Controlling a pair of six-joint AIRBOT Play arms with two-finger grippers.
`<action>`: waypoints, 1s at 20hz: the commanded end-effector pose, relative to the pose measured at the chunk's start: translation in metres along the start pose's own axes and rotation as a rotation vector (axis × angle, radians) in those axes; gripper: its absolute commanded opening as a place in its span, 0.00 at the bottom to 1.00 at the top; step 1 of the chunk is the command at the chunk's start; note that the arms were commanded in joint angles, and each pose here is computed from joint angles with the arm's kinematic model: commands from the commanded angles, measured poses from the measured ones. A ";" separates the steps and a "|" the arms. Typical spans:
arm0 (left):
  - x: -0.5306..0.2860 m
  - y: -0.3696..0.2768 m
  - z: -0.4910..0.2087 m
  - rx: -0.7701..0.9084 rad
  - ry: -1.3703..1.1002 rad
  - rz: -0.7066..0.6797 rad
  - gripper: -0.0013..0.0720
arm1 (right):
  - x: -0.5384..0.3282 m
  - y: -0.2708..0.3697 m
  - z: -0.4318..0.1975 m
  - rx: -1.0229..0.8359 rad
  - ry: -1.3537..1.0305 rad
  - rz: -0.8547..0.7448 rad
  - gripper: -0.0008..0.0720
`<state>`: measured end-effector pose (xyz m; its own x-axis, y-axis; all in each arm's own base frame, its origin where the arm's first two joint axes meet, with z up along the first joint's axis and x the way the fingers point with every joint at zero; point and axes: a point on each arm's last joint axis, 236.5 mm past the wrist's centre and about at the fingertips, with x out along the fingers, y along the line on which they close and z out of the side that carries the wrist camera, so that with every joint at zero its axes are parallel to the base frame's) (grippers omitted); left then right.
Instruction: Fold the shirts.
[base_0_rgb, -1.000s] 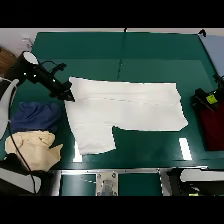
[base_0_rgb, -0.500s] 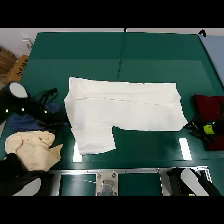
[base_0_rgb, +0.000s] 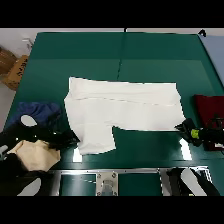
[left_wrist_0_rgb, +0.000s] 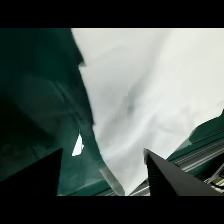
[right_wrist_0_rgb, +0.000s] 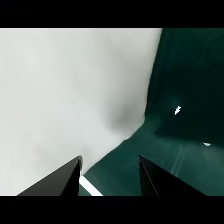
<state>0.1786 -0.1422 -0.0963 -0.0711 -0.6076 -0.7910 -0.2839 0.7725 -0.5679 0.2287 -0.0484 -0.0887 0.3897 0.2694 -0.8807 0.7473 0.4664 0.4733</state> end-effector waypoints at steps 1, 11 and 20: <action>0.013 -0.001 0.010 -0.027 -0.078 -0.034 0.70 | 0.017 -0.001 0.009 0.075 -0.015 0.027 0.58; 0.007 -0.050 0.040 0.180 -0.192 -0.052 0.06 | 0.033 0.036 0.022 0.054 -0.015 0.185 0.16; -0.058 -0.084 0.029 0.421 -0.050 0.080 0.06 | -0.006 0.041 0.022 -0.151 0.067 0.074 0.03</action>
<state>0.2430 -0.1731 -0.0257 0.0362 -0.5738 -0.8182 0.0935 0.8171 -0.5689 0.2783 -0.0450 -0.0739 0.4579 0.3691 -0.8088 0.6283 0.5092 0.5881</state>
